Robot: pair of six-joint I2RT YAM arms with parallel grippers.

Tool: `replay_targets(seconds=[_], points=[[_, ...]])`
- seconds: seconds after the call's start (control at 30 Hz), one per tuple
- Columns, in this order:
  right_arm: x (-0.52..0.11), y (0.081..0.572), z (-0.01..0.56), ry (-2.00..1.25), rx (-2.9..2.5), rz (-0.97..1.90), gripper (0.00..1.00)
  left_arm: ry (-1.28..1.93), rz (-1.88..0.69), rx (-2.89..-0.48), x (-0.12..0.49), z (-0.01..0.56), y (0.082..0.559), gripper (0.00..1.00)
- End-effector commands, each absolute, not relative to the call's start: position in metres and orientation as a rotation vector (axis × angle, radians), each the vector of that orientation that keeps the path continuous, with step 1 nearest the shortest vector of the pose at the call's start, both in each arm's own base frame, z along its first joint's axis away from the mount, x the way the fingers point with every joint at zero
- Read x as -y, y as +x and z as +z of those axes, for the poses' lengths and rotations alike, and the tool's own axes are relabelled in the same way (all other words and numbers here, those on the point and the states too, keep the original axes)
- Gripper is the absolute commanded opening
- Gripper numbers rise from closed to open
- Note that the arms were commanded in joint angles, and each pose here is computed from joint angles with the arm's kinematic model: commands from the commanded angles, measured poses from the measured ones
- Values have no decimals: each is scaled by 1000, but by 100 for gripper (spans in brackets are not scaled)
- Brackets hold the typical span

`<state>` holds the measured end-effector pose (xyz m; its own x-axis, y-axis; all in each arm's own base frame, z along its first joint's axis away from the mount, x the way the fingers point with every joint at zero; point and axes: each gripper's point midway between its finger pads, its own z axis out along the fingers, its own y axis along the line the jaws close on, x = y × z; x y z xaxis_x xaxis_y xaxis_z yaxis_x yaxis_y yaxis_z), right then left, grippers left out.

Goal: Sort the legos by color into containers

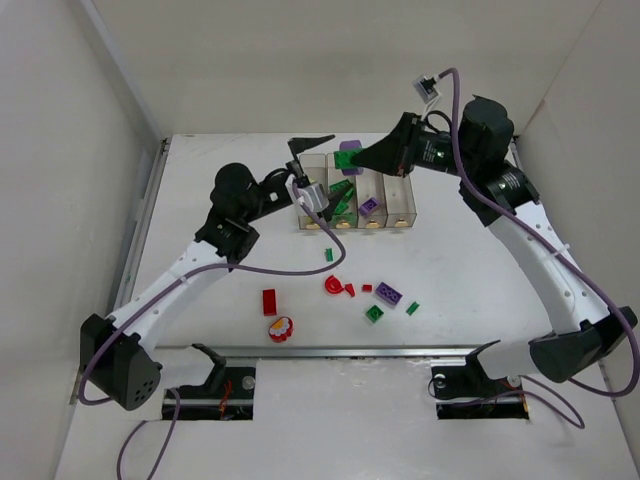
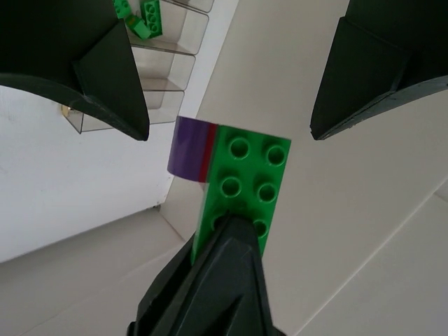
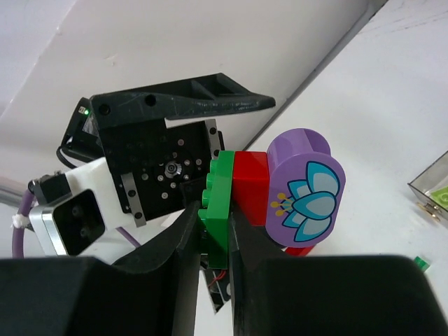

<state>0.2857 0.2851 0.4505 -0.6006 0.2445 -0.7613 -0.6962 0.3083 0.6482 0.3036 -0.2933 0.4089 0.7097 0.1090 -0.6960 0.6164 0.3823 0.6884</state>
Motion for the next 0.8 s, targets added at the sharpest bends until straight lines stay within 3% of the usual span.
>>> replay_targets(seconds=[0.0, 0.27, 0.33, 0.4, 0.43, 0.53, 0.57, 0.67, 0.7, 0.77], points=[[-284, 271, 476, -461, -1637, 1451, 0, 1173, -346, -591, 300, 433, 287, 99], [-289, 263, 464, -463, -1665, 1464, 0, 1173, -426, -614, 311, 433, 288, 99], [-292, 262, 459, -467, -1677, 1471, 0, 1159, -426, -619, 310, 438, 288, 95], [-290, 258, 463, -471, -1665, 1470, 0, 1160, -438, -633, 312, 434, 291, 83], [-290, 261, 459, -459, -1676, 1465, 0, 1160, -438, -633, 312, 434, 291, 68], [-289, 261, 458, -449, -1676, 1457, 0, 1151, -451, -636, 310, 437, 287, 46], [-289, 261, 458, -449, -1676, 1457, 0, 1161, -460, -640, 311, 432, 286, 35], [-289, 264, 449, -433, -1699, 1452, 0, 1158, -470, -648, 310, 430, 284, 16], [-289, 264, 449, -433, -1699, 1452, 0, 1144, -457, -647, 307, 435, 284, 0], [-289, 266, 449, -420, -1699, 1442, 0, 1127, -473, -688, 306, 429, 287, 0]])
